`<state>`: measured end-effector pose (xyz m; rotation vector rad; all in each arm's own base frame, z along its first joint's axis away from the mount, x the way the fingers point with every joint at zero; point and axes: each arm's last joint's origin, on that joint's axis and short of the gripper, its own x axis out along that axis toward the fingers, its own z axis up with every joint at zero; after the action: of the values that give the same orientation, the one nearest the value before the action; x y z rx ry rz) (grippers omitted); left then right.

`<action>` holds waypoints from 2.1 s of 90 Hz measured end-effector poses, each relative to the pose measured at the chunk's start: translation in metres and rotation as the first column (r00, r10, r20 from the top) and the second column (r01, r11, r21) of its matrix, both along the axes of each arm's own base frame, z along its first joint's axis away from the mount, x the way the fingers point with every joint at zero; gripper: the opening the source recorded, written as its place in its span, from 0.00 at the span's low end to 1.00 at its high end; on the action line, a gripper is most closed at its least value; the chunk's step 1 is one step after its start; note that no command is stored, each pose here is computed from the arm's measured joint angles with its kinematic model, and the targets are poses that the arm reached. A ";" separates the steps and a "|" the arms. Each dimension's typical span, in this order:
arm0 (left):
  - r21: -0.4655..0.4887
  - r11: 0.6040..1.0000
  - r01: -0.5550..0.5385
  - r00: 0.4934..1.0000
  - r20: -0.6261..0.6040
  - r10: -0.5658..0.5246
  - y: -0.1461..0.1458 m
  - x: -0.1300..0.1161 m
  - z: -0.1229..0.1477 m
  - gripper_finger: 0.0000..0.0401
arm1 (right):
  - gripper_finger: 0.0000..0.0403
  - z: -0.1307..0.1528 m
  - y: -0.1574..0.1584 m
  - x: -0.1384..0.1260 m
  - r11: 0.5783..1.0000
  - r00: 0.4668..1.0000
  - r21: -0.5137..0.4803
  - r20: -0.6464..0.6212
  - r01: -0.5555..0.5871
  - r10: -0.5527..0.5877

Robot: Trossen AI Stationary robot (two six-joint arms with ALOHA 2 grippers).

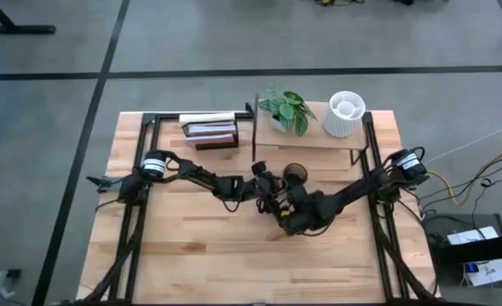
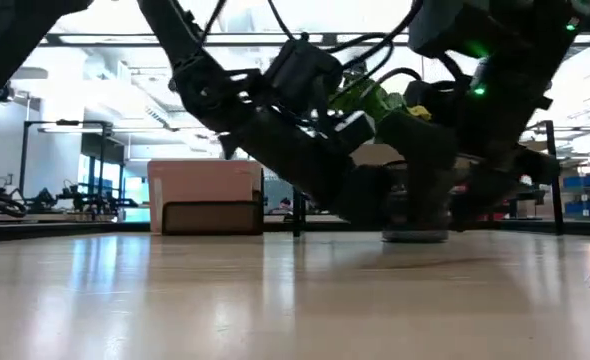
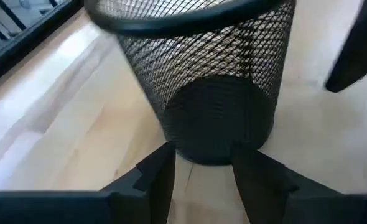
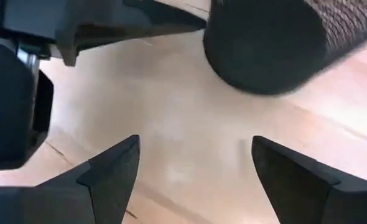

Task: Stock shelves
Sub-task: Put the black pen organizer under the shelf

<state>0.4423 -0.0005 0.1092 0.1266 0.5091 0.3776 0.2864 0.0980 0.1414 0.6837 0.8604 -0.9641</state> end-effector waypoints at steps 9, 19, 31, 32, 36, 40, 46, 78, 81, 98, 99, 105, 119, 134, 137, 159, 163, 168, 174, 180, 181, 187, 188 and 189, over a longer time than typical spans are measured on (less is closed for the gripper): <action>0.036 0.999 0.025 1.000 -0.010 -0.025 0.000 0.010 0.002 0.34 | 0.71 0.000 0.005 -0.005 1.000 1.000 0.003 -0.008 0.024 -0.024; 0.033 0.998 0.044 0.999 -0.018 -0.043 -0.001 0.016 0.008 0.33 | 0.72 -0.001 0.010 -0.010 0.999 0.999 -0.002 -0.016 0.041 -0.041; 0.030 0.998 0.049 0.998 -0.035 -0.048 -0.001 0.016 0.008 0.33 | 0.76 -0.001 0.010 -0.014 0.997 0.997 -0.013 -0.037 0.071 -0.072; 0.030 0.998 0.049 0.998 -0.036 -0.048 -0.001 0.016 0.008 0.33 | 0.76 -0.001 0.010 -0.014 0.997 0.997 -0.013 -0.038 0.074 -0.074; 0.030 0.998 0.049 0.998 -0.049 -0.047 -0.001 0.014 0.008 0.34 | 0.77 -0.001 0.009 -0.015 0.997 0.996 -0.017 -0.043 0.077 -0.078; 0.031 0.998 0.046 0.996 -0.073 -0.044 -0.001 0.013 0.007 0.35 | 0.78 -0.001 0.009 -0.015 0.997 0.996 -0.016 -0.042 0.076 -0.076; 0.032 0.999 0.038 0.992 -0.124 -0.033 -0.001 0.010 0.003 0.36 | 0.80 -0.001 0.009 -0.014 0.997 0.996 -0.019 -0.045 0.072 -0.073; -0.014 0.999 -0.050 0.960 -0.276 0.044 0.001 -0.011 0.010 0.41 | 0.79 -0.001 -0.004 -0.009 0.997 0.997 -0.071 -0.064 0.037 -0.042; -0.004 0.998 -0.066 0.957 -0.284 0.062 0.001 -0.014 0.013 0.41 | 0.79 -0.001 -0.006 -0.008 0.997 0.997 -0.074 -0.068 0.035 -0.040; 0.037 0.986 -0.165 0.927 -0.336 0.168 0.004 -0.037 0.017 0.39 | 0.78 -0.001 -0.023 -0.003 0.995 0.994 -0.089 -0.099 0.041 -0.050; 0.034 0.985 -0.169 0.926 -0.336 0.171 0.004 -0.039 0.016 0.38 | 0.78 -0.001 -0.024 -0.003 0.995 0.994 -0.090 -0.100 0.043 -0.052; 0.012 0.981 -0.196 0.925 -0.329 0.189 0.004 -0.046 0.015 0.37 | 0.77 -0.001 -0.032 -0.002 0.994 0.992 -0.099 -0.115 0.046 -0.058; -0.039 0.965 -0.260 0.921 -0.309 0.236 0.005 -0.065 0.009 0.34 | 0.78 -0.001 -0.047 0.003 0.992 0.989 -0.123 -0.135 0.038 -0.054; -0.094 0.946 -0.310 0.922 -0.274 0.275 0.005 -0.076 0.003 0.32 | 0.77 0.000 -0.061 0.007 0.990 0.989 -0.142 -0.143 0.023 -0.044; -0.102 0.944 -0.314 0.923 -0.267 0.279 0.005 -0.077 0.002 0.32 | 0.77 0.000 -0.063 0.008 0.988 0.988 -0.155 -0.145 0.024 -0.047; -0.115 0.941 -0.318 0.925 -0.258 0.280 0.002 -0.079 0.000 0.30 | 0.75 0.002 -0.076 0.009 0.964 0.987 -0.248 -0.106 0.092 -0.122; -0.115 0.942 -0.316 0.925 -0.259 0.278 0.001 -0.079 0.000 0.29 | 0.74 0.002 -0.077 0.009 0.957 0.986 -0.267 -0.088 0.113 -0.141; -0.115 0.942 -0.314 0.925 -0.259 0.277 0.001 -0.079 0.000 0.29 | 0.74 0.003 -0.078 0.009 0.947 0.985 -0.293 -0.067 0.134 -0.160; -0.114 0.943 -0.313 0.925 -0.262 0.275 0.000 -0.079 0.000 0.30 | 0.73 0.003 -0.079 0.009 0.938 0.983 -0.310 -0.045 0.155 -0.177; -0.113 0.943 -0.312 0.925 -0.264 0.274 0.000 -0.079 -0.001 0.30 | 0.72 0.004 -0.079 0.010 0.936 0.981 -0.305 -0.026 0.175 -0.192; -0.113 0.943 -0.312 0.925 -0.264 0.275 0.000 -0.079 -0.001 0.30 | 0.72 0.004 -0.079 0.010 0.936 0.981 -0.304 -0.024 0.177 -0.193; -0.113 0.943 -0.312 0.925 -0.264 0.274 0.000 -0.079 -0.001 0.31 | 0.71 0.004 -0.079 0.011 0.937 0.980 -0.296 -0.007 0.187 -0.197; -0.113 0.943 -0.312 0.925 -0.265 0.274 0.000 -0.079 -0.001 0.31 | 0.71 0.004 -0.079 0.012 0.937 0.980 -0.294 -0.005 0.187 -0.197; -0.113 0.943 -0.312 0.925 -0.265 0.274 0.000 -0.079 -0.001 0.31 | 0.70 0.004 -0.079 0.012 0.938 0.981 -0.291 -0.003 0.187 -0.196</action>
<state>0.3629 -0.0009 0.1085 -0.0549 0.8051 0.6197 0.2983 0.0190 0.1451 0.5056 0.6692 -1.2517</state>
